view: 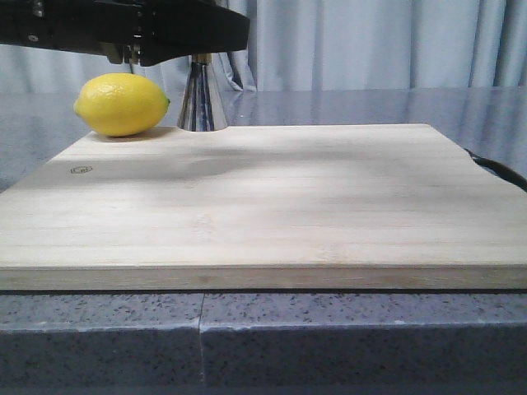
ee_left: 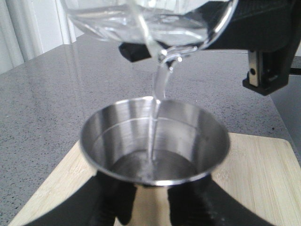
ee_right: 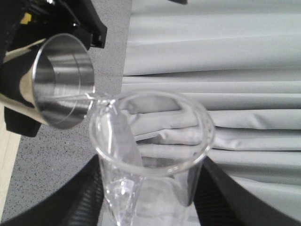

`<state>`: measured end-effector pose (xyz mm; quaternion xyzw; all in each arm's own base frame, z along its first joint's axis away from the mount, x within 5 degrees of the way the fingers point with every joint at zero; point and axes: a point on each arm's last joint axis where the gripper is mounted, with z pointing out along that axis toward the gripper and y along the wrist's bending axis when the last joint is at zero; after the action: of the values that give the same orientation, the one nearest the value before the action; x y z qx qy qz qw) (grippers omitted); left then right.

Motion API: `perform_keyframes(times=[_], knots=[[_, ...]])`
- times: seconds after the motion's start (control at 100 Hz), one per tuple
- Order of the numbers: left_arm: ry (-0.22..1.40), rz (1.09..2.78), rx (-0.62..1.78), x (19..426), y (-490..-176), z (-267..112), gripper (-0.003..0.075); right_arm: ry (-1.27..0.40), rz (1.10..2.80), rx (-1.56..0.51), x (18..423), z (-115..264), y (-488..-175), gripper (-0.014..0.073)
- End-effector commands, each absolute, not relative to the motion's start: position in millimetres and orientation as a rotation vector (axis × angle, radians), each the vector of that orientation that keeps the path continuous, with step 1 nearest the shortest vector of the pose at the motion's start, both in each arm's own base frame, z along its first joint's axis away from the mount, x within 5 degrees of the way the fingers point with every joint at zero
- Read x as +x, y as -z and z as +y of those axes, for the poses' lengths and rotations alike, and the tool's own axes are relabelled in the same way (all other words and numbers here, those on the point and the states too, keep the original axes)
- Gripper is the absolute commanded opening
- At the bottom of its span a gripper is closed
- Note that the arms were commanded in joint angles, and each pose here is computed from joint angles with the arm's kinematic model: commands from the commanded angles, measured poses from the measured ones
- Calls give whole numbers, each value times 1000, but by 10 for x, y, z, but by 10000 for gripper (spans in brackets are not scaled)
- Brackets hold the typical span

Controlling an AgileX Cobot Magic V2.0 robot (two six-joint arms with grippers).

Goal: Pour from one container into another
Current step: 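Tilt the beaker with the right gripper, pouring liquid into the jigger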

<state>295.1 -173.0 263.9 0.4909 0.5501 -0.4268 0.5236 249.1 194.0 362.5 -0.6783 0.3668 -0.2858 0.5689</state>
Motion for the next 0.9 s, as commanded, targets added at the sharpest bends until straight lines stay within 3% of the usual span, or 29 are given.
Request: perform_keyframes(times=[0.0, 0.39, 0.89], knots=[[1095, 1156, 1115, 2860, -2994, -1747, 248, 731, 821, -1526, 2434, 1876, -3885, 309], [1095, 1156, 1115, 2860, -2994, -1747, 248, 718, 834, -1518, 2434, 1876, -3883, 309], [1095, 1156, 1115, 2860, -2994, -1747, 248, 291, 1235, -1165, 2449, 1858, -3872, 309]])
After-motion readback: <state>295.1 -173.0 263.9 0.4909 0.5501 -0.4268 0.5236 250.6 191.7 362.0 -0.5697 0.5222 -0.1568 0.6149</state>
